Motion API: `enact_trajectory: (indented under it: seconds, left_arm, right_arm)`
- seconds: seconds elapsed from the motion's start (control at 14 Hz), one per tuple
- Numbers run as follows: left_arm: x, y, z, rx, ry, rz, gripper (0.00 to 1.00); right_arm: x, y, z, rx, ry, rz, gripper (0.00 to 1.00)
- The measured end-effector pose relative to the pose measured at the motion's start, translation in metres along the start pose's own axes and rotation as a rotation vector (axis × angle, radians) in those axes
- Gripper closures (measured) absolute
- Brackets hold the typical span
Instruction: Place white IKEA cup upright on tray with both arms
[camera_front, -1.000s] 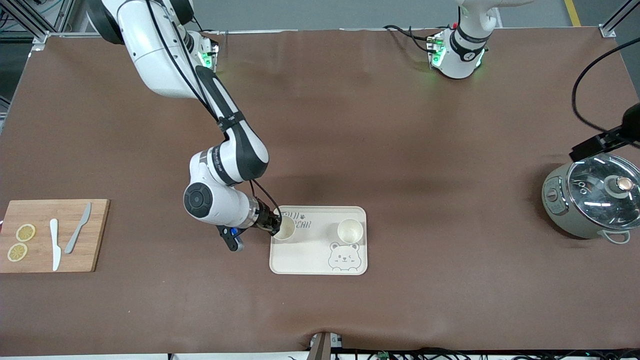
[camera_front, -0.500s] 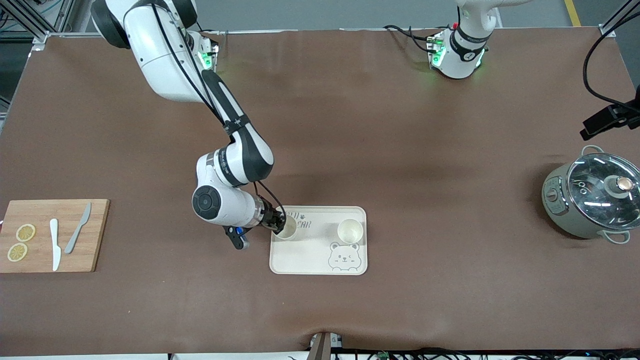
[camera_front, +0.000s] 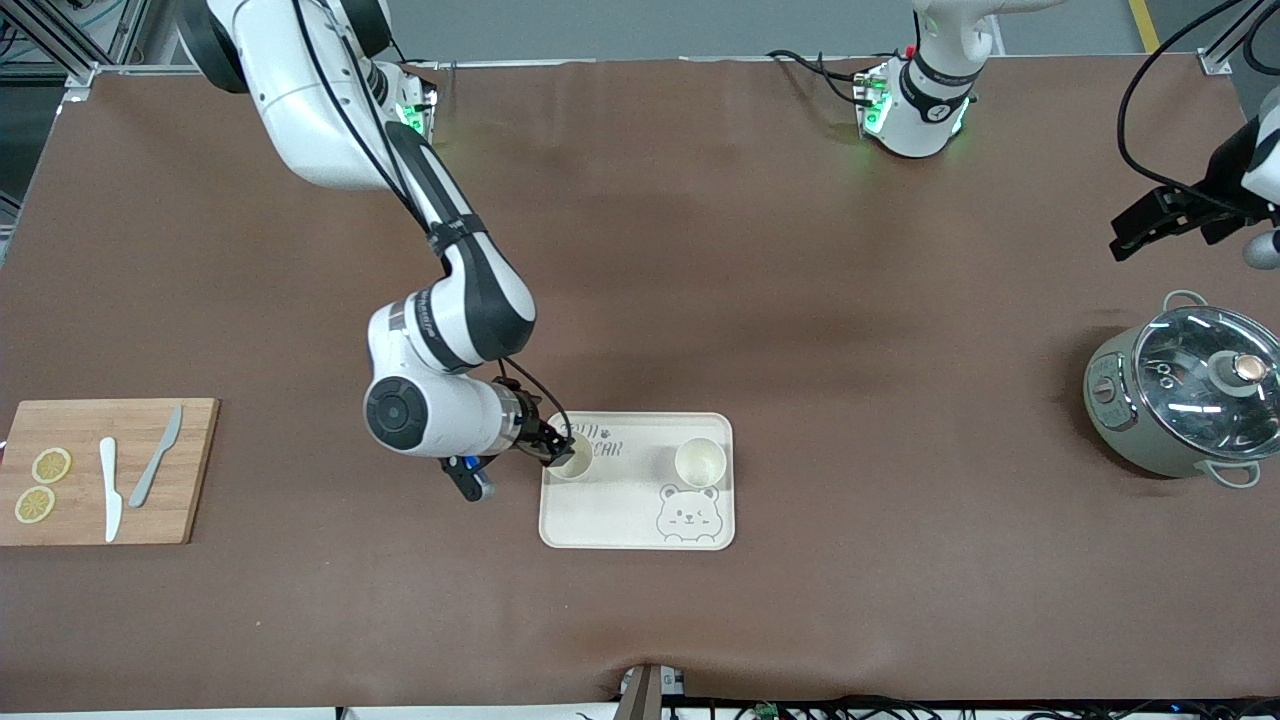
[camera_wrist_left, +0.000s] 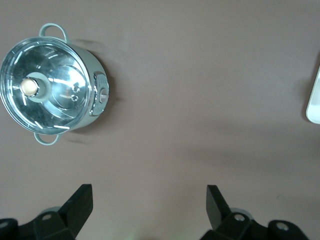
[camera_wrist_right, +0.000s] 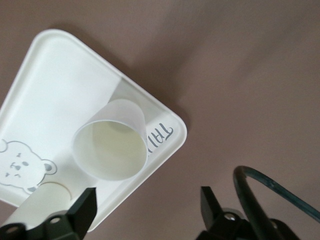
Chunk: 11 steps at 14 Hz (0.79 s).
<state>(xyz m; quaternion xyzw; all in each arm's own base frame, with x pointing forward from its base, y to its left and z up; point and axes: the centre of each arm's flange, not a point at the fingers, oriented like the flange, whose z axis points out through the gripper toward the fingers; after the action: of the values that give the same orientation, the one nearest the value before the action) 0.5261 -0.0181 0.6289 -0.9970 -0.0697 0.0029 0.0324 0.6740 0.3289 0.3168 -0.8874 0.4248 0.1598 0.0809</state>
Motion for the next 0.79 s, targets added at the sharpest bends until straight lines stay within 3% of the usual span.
enact_trajectory:
  seconds: [0.36,0.79]
  left_arm:
    - [-0.002,0.005,-0.007,-0.007,0.013,0.009,0.0]
    - [-0.007,0.03,-0.008,-0.013,0.011,0.045,0.0]
  right_arm:
    - [0.059,0.043,-0.104,-0.037,-0.034,0.067,0.0]
    - [0.047,0.108,-0.219,-0.093,0.061,-0.116,0.0]
